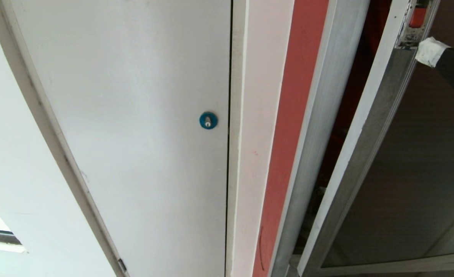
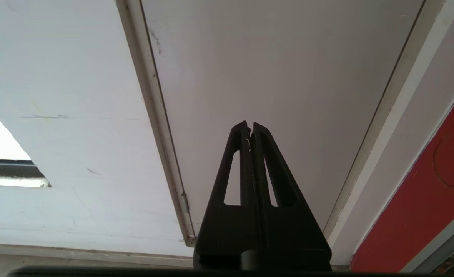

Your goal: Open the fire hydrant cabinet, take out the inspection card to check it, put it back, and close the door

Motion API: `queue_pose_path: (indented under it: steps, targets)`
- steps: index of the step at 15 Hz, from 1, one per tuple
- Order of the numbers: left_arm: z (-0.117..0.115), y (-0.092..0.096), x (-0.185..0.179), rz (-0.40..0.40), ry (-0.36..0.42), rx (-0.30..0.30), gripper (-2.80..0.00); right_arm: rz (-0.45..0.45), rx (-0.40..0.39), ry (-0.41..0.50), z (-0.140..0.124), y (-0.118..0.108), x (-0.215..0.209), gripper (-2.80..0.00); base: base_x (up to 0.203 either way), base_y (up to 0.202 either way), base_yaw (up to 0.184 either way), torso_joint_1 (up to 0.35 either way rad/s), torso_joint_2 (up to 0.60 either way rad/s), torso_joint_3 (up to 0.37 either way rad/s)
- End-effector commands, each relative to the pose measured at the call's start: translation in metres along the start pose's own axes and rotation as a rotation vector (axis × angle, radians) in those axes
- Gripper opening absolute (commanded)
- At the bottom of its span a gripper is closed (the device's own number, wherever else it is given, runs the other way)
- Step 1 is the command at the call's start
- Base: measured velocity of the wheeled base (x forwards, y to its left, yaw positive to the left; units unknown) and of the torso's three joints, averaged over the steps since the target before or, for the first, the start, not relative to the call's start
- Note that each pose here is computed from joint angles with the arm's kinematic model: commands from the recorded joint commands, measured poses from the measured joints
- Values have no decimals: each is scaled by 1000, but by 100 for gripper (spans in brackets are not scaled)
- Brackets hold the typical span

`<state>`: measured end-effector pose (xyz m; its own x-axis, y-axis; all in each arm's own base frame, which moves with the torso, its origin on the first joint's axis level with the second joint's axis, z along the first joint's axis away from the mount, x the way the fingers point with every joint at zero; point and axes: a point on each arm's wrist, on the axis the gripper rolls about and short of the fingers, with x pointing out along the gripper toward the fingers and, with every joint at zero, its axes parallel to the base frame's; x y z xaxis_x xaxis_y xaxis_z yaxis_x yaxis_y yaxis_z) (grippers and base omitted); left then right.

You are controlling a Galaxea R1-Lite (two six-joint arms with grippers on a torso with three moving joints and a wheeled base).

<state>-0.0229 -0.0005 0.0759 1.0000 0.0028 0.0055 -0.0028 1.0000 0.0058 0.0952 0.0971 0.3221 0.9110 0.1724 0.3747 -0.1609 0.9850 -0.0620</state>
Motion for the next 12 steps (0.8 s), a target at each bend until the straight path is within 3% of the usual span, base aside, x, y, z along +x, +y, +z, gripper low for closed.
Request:
queue_pose_path:
  steps: [1, 3, 4, 8, 12]
  targets:
    - [-1, 0, 0, 0, 2, 0, -280, -6, 5, -8, -1, -8, -11, 0, 0, 0, 0, 0, 0, 0]
    - [-1, 0, 0, 0, 2, 0, -280, -9, -3, -13, -3, -16, -21, 0, 0, 0, 0, 0, 0, 0]
    - [-1, 0, 0, 0, 2, 0, -280, -8, -7, -11, -5, -18, -25, -280, 0, 0, 0, 0, 0, 0]
    - [-1, 0, 0, 0, 2, 0, -280, -29, -15, -8, -11, -27, -36, -280, 0, 0, 0, 0, 0, 0]
    - [-1, 0, 0, 0, 2, 0, -280, -163, -56, -17, -11, -44, -38, -280, 0, 0, 0, 0, 0, 0]
